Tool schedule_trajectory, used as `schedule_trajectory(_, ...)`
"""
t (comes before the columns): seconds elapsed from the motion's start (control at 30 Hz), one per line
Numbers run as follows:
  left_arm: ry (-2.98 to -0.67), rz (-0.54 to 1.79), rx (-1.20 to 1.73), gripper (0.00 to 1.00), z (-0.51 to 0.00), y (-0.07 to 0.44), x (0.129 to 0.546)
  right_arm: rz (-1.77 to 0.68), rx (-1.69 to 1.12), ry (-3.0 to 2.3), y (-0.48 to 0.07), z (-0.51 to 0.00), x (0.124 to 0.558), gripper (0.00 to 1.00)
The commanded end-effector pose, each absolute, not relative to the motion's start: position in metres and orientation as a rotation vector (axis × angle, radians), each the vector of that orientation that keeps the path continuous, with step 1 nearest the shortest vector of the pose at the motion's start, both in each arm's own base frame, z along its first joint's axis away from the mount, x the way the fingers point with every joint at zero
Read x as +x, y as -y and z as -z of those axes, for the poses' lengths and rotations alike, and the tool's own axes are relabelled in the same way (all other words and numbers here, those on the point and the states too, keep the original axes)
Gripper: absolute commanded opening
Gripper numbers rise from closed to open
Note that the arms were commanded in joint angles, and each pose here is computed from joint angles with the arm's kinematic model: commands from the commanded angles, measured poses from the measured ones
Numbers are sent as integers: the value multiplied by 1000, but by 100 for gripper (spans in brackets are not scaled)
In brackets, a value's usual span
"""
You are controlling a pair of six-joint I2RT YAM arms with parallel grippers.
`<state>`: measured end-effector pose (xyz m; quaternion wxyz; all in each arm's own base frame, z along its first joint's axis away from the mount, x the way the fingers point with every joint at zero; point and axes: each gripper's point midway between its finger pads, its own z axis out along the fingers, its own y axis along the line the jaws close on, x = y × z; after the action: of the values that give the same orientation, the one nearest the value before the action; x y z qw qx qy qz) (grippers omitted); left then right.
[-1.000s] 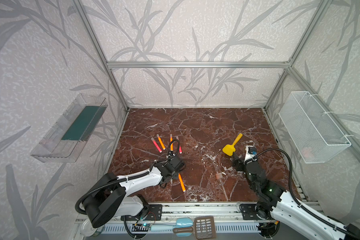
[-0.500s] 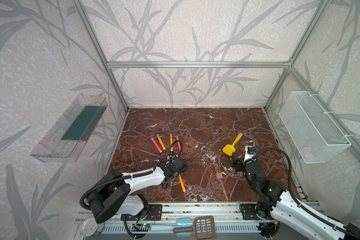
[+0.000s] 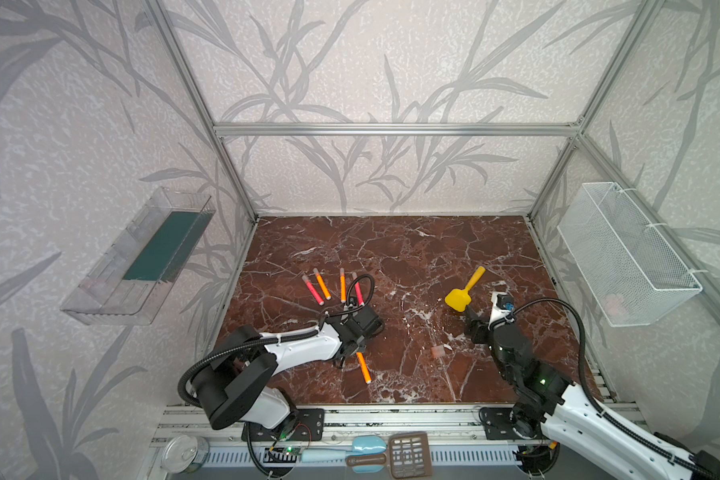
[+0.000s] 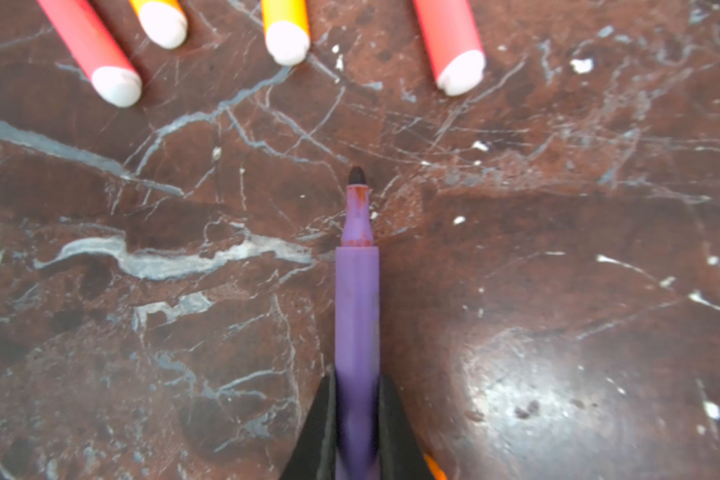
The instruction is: Insert the pens into the pen caps
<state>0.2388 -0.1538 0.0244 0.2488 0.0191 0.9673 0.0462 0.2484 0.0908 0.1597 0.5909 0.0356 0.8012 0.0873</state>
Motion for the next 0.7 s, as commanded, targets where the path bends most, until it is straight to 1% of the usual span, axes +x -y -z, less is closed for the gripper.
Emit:
schedule_trajectory(0.0, -2581, -147, 69, 0, -53, 157, 252, -367, 63, -1855, -108, -168, 242, 81)
schedule_trajectory(0.13, -2490, -121, 68, 0, -92, 163, 266, -558, 29, -1845, -131, -178, 235, 80)
schedule_trajectory(0.27, -2431, -76, 119, 0, -121, 169, 272, -708, -33, -1839, -155, -185, 230, 80)
schedule_trajectory(0.37, -2403, 86, 203, 0, -130, 192, 267, -794, -73, -1832, -170, -189, 227, 81)
schedule_trajectory(0.43, -2356, 250, 289, 0, -136, 218, 261, -863, -99, -1823, -180, -192, 224, 81)
schedule_trajectory(0.53, -2279, 439, 412, 0, -142, 256, 246, -965, -128, -1817, -195, -195, 220, 80)
schedule_trajectory(0.67, -2201, 583, 513, 0, -147, 291, 230, -1055, -145, -1805, -208, -197, 216, 76)
